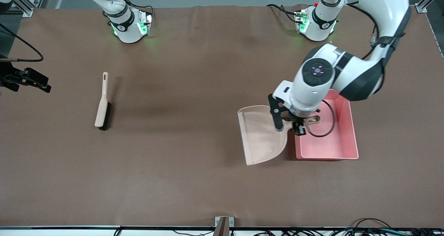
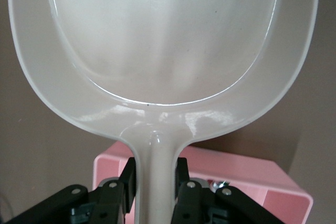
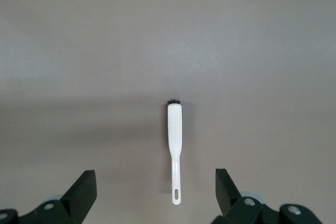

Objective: Clean e-waste and dump in bin
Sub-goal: 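Lower the empty dustpan onto the table beside the bin with the left gripper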

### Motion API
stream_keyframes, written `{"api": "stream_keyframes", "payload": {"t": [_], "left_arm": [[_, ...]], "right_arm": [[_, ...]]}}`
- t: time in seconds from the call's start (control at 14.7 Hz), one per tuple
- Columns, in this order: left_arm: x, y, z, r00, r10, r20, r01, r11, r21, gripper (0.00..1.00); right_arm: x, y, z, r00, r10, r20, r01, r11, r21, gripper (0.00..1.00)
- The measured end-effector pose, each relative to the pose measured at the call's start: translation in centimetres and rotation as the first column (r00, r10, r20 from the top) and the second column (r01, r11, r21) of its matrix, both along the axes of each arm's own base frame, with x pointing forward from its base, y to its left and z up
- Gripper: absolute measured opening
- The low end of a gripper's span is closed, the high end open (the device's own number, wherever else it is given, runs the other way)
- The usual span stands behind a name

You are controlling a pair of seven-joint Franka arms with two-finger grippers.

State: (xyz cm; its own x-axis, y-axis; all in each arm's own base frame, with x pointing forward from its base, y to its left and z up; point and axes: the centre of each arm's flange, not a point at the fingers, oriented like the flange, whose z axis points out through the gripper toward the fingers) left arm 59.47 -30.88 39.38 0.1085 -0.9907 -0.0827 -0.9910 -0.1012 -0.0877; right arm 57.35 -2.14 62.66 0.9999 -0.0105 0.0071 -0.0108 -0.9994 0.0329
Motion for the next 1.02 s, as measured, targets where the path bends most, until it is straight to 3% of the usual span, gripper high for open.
{"api": "stream_keyframes", "payload": {"t": [0.41,1.02], "left_arm": [[-2.3,-2.8,-5.4,0.996,-0.065,-0.067,0.067,0.997,0.038,0.34],[-4.9,-7.4,-13.2,0.983,-0.152,-0.107,0.154,0.988,0.007,0.34]], "right_arm": [[0.0,0.3,0.0,0.999,0.034,-0.003,-0.034,0.999,0.017,1.0],[0.0,1.4,-0.1,0.999,0.051,-0.003,-0.051,0.998,0.034,1.0]]}}
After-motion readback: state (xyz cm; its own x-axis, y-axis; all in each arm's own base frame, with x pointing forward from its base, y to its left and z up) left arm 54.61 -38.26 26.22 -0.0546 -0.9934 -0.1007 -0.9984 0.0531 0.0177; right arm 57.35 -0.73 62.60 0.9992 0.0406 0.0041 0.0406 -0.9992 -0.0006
